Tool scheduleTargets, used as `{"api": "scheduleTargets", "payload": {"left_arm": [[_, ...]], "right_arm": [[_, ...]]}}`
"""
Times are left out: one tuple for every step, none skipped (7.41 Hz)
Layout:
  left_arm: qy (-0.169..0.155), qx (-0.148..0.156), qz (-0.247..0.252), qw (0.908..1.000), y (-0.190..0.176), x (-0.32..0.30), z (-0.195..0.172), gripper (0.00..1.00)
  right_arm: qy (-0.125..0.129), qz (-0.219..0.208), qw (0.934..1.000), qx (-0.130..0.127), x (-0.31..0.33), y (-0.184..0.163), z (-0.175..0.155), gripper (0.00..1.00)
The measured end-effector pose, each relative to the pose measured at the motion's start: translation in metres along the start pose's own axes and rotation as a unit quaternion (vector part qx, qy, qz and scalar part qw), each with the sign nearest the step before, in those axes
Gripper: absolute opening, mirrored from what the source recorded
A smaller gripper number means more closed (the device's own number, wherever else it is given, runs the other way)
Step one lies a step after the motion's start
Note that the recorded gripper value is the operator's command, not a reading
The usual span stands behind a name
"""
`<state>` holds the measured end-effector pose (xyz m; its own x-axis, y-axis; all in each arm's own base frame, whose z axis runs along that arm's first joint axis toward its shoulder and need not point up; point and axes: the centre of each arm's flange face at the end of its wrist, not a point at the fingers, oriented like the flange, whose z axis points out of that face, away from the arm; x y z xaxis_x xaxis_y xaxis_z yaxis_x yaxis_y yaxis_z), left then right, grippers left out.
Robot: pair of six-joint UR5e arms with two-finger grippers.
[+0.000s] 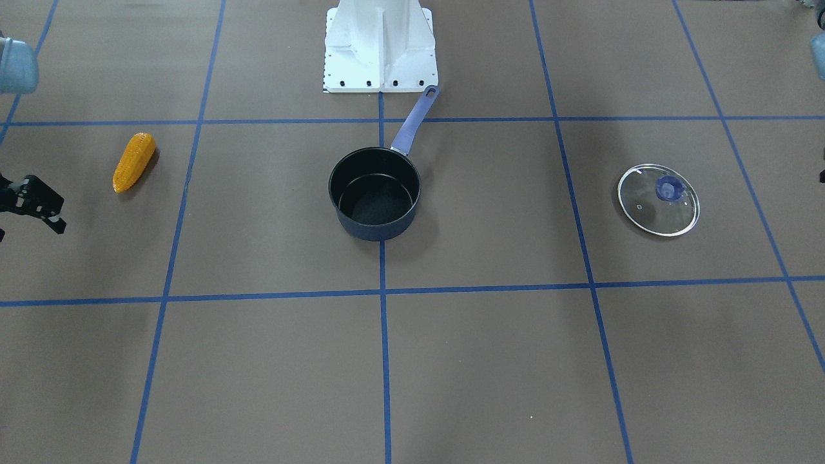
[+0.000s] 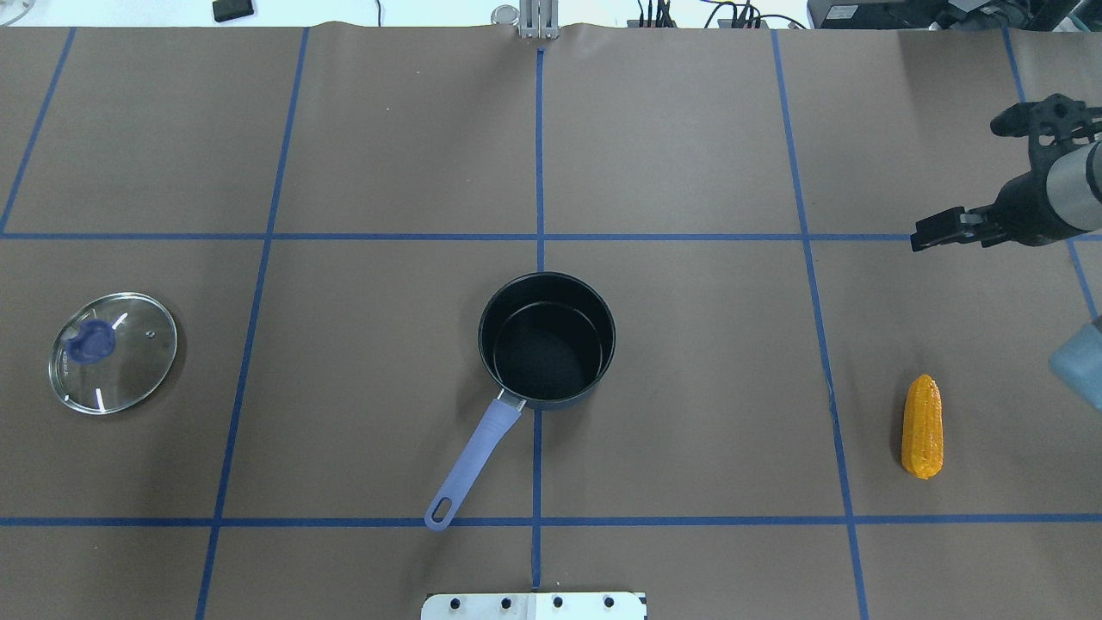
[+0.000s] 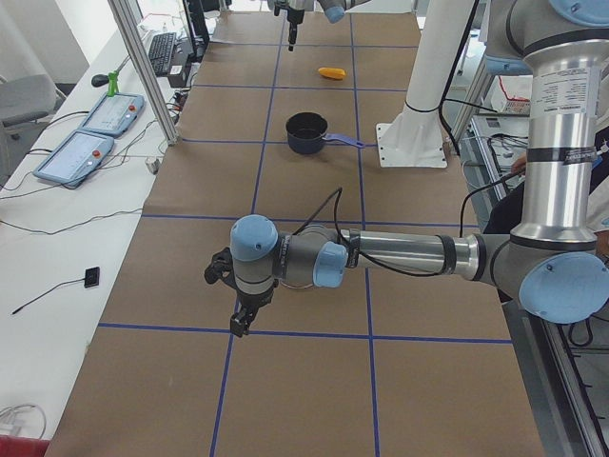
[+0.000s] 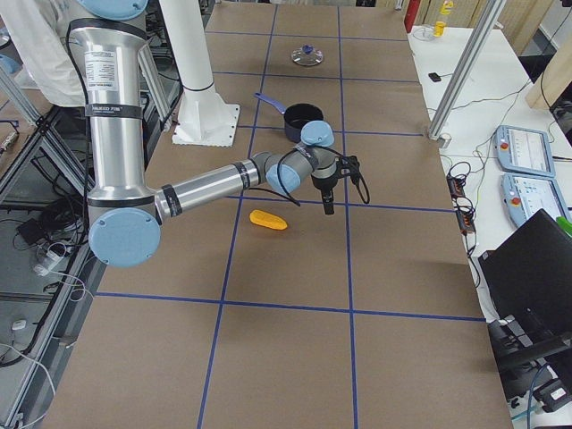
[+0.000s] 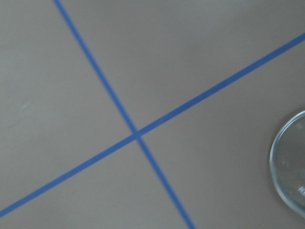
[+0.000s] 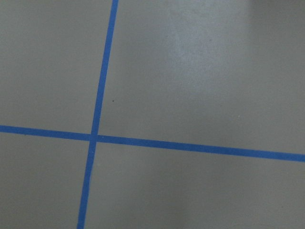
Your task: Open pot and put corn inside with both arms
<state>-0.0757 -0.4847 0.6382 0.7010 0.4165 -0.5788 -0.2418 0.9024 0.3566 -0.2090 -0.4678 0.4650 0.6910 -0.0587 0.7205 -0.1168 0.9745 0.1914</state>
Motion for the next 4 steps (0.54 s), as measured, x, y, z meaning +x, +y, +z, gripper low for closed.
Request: {"api": "scheduleTargets", "payload": {"left_arm": [[0.010,0.001,-0.016,0.9998,0.008,-0.008,-0.002,0.99],[0.015,0.003,-0.022,0.9996,0.011,-0.011,-0.004,0.99],[0.017,0.004,-0.024,0.9996,0.012,-0.012,-0.004,0.99],[0.018,0.004,-0.025,0.9995,0.012,-0.012,-0.004,0.99]], "right_arm": [[0.017,0.016,0.9997,0.002,-0.018,0.027,0.012,1.00],[0.039,0.033,0.9986,0.011,-0.028,0.056,0.025,1.00],[0.051,0.046,0.9974,0.024,-0.024,0.091,0.034,1.00],[0.049,0.052,0.9968,0.035,-0.008,0.125,0.038,1.00]]}}
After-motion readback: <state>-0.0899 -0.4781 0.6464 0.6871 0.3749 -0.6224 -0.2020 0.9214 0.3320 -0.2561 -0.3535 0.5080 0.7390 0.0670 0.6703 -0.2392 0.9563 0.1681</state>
